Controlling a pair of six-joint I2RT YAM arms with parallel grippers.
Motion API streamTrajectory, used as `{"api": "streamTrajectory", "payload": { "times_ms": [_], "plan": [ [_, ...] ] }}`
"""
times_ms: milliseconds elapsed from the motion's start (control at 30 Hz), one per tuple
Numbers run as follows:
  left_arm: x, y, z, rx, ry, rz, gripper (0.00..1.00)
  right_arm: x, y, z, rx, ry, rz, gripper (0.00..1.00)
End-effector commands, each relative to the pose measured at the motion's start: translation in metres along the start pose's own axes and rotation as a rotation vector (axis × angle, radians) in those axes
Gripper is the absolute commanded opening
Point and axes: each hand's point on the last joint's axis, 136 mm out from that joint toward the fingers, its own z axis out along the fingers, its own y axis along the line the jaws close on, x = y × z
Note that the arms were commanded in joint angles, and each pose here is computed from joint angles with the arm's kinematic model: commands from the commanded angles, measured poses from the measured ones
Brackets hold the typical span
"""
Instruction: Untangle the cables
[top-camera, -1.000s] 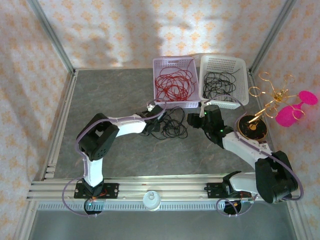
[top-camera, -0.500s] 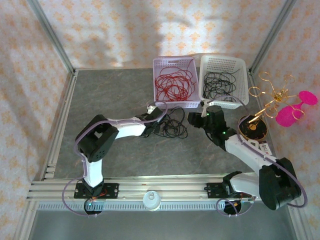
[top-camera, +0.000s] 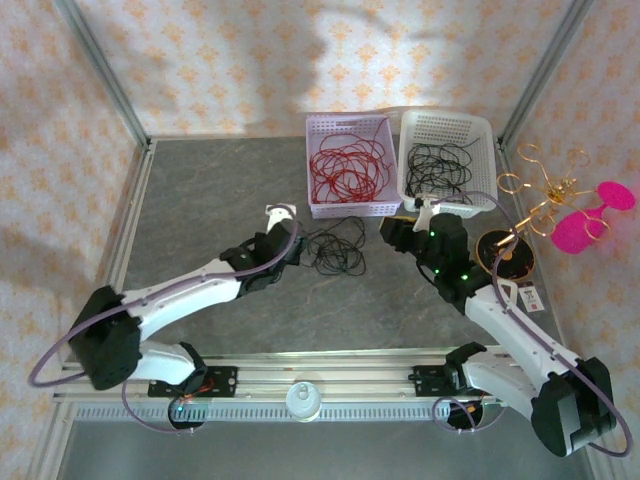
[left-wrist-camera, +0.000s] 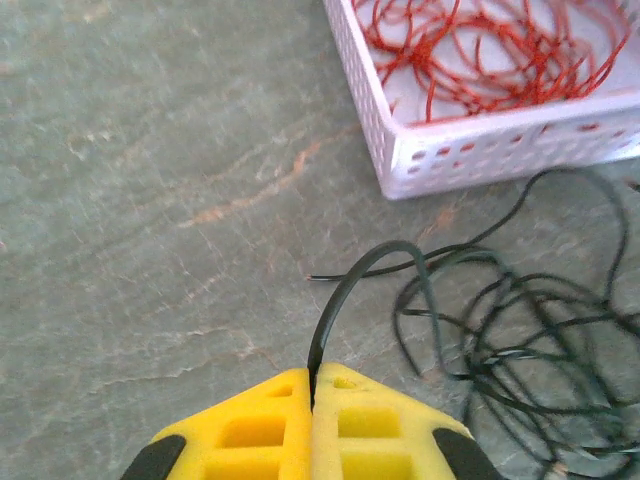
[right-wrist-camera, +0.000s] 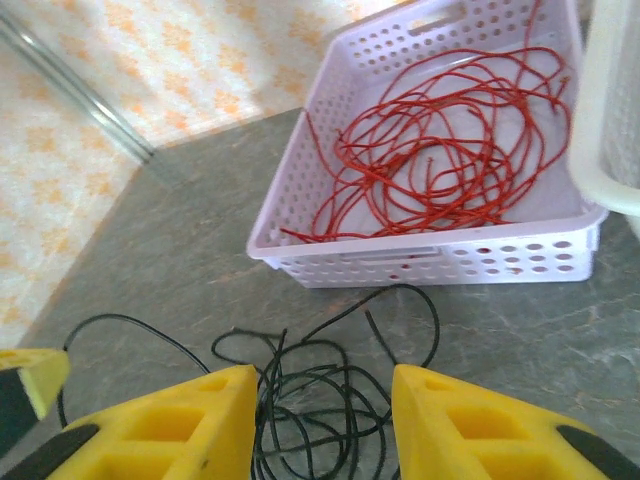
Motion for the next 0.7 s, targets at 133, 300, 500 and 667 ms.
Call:
{"api": "streamTrajectory", "payload": {
  "times_ms": [133,300,500,667],
  "plan": [
    [-0.051,-0.011,-0.073,0.177,-0.121,0.075,0.0,-0.018,0.06,0.001,-0.224,-0.072,-0.165,0.44],
    [-0.079,-0.023,-0.107,0.311,-0.207,0.113,0.0,-0.006,0.118,0.001,-0.458,-0.132,-0.423,0.5],
    [-0.096,-0.034,-0.124,0.378,-0.242,0.112,0.0,-0.009,0.161,0.015,-0.603,-0.202,-0.437,0.54],
    [-0.108,-0.042,-0.141,0.449,-0.293,0.093,0.0,-0.003,0.196,0.027,-0.682,-0.215,-0.426,0.54]
  ]
}}
